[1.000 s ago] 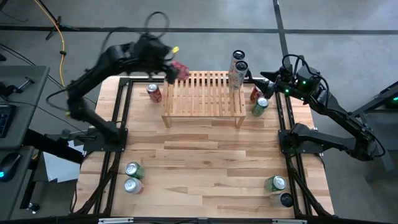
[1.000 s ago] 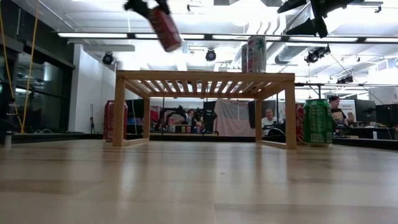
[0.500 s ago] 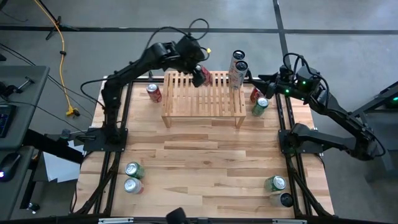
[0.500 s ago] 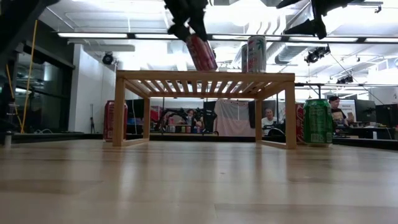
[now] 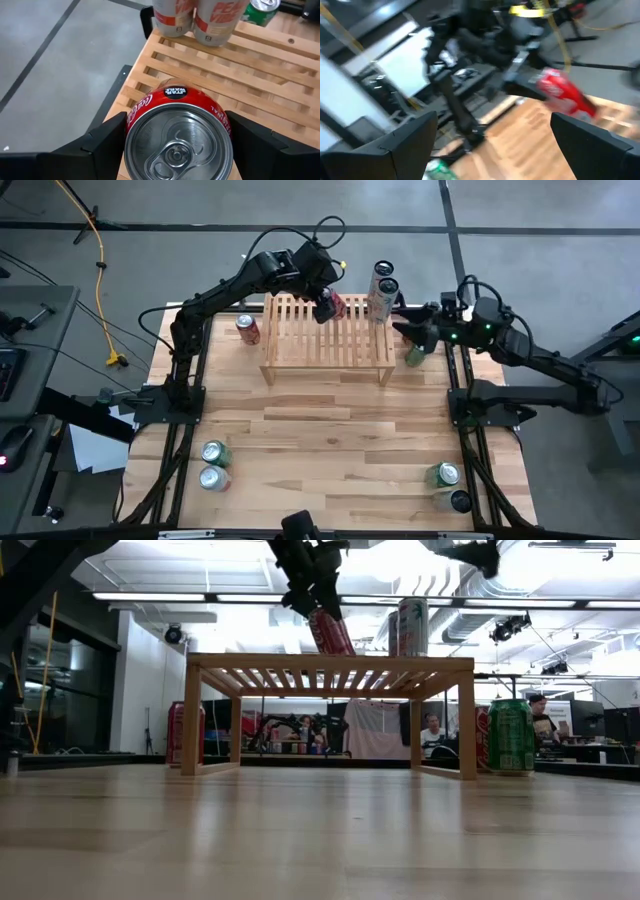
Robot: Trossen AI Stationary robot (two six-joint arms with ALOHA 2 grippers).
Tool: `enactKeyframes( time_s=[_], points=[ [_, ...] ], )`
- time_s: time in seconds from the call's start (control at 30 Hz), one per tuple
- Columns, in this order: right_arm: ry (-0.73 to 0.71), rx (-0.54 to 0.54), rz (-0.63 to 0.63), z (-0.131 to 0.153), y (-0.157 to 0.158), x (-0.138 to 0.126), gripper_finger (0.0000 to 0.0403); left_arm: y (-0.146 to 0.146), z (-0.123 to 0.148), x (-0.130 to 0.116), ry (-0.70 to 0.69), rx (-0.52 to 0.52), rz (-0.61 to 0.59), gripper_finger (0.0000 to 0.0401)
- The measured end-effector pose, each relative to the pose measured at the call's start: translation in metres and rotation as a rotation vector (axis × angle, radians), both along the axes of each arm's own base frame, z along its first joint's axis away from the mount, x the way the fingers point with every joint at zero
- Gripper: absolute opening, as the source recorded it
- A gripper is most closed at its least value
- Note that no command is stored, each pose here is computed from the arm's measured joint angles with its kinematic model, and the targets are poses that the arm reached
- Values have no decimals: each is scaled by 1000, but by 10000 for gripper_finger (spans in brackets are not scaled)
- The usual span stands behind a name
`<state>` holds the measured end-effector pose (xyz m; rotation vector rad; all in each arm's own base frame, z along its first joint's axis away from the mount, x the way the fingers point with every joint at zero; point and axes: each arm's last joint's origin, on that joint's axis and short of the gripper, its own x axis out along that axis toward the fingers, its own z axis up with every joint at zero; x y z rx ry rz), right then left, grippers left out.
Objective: Place canned beverage on shelf
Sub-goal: Put the bottom left red white soda can on the shelf
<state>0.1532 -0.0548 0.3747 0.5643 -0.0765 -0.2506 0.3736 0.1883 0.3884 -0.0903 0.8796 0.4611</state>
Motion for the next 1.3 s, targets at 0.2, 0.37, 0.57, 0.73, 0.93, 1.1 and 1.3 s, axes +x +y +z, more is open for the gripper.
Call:
enactKeyframes(
  time_s=[0.2,0.37,0.57,0.73,0.93,1.1,1.3],
  points=[
    [-48,-89,82,0,21,34,374,-4,0,2,0,-15,-63,288],
    [53,-144,52,-14,37,62,356,-12,-3,2,45,-11,-117,290],
    [236,-217,-118,-23,48,97,250,-18,-4,3,67,-27,-163,290],
    [410,-253,-265,-37,45,125,78,-20,-4,4,67,-25,-201,290],
    [541,-260,-304,-51,33,142,32,-20,-4,4,68,-24,-202,291],
    [661,-282,-320,-69,22,149,6,-20,-5,3,67,-36,-205,300],
    [744,-346,-324,-80,10,154,4,-21,-4,4,45,-74,-246,314]
  ],
)
